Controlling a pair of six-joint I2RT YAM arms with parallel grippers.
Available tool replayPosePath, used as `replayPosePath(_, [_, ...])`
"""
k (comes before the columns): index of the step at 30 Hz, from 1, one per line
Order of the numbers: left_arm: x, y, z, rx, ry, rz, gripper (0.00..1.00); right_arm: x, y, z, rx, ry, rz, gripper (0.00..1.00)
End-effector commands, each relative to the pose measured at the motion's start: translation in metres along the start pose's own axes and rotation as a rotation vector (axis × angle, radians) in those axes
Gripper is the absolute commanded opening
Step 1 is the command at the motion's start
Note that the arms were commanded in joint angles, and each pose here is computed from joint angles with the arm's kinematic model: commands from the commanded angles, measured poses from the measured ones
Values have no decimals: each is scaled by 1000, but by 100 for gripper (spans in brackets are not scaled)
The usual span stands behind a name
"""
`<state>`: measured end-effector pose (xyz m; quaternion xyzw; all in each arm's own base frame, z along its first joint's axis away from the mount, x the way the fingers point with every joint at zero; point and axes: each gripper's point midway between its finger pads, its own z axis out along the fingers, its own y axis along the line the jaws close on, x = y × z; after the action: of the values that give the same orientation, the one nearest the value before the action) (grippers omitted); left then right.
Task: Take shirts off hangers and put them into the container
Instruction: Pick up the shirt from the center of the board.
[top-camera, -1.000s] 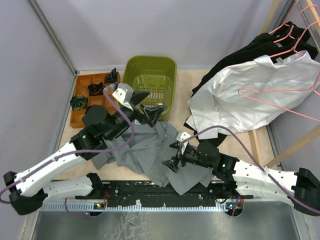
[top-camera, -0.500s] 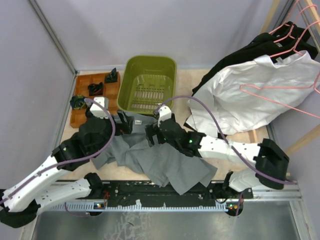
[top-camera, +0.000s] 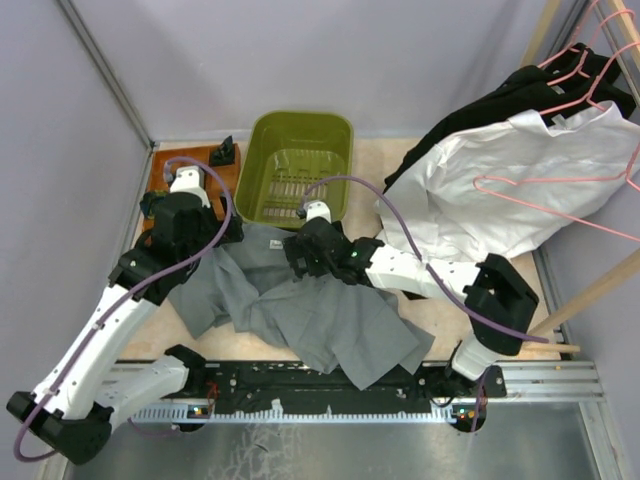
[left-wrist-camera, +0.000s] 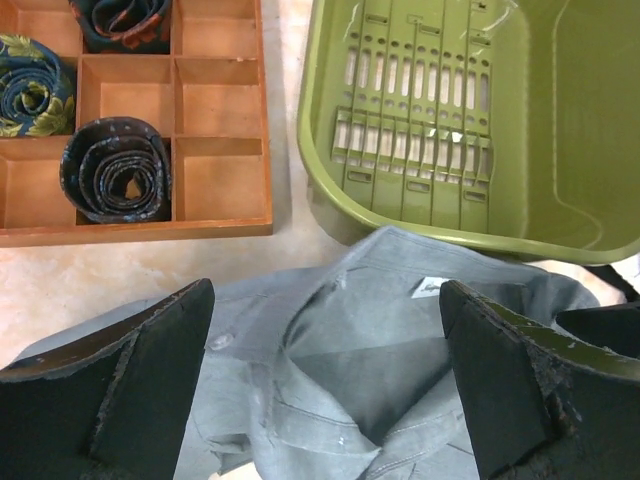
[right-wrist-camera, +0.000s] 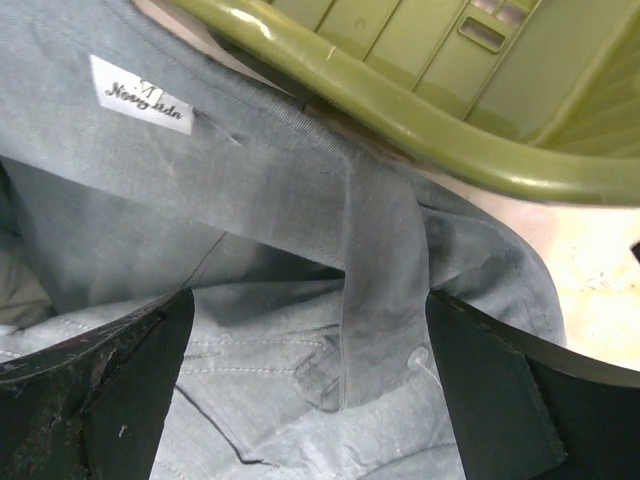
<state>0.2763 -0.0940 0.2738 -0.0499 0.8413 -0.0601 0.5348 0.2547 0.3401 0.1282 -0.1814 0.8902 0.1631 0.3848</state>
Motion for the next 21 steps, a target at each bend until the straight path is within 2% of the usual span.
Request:
replayPosePath(1, [12, 4, 9, 41, 86, 33, 99, -5, 3, 7, -12, 51, 43, 99])
replayPosePath(5, [36, 12, 20, 42, 108, 19, 99, -10, 0, 11, 8, 36, 39, 91])
replayPosePath(7, [51, 8, 26, 81, 153, 10, 92, -12, 3, 11, -23, 33, 20, 76])
replayPosePath(10, [70, -7, 31, 174, 215, 16, 66, -19, 14, 4, -98, 13, -13, 51])
replayPosePath(13, [77, -25, 31, 268, 238, -10, 23, -27, 22, -10, -175, -37, -18, 17])
replayPosePath(15, [81, -38, 28, 351, 243, -22, 6, -31, 28, -21, -230, -75, -11, 4])
replayPosePath(16, [83, -46, 26, 406, 246, -20, 0, -33, 31, -27, -257, -91, -8, 3])
replayPosePath(18, [85, -69, 17, 552, 251, -25, 0, -39, 41, -47, -346, -125, -6, 2])
replayPosePath(21, [85, -117, -17, 900, 284, -90, 0, -37, 61, -79, -512, -149, -15, 4])
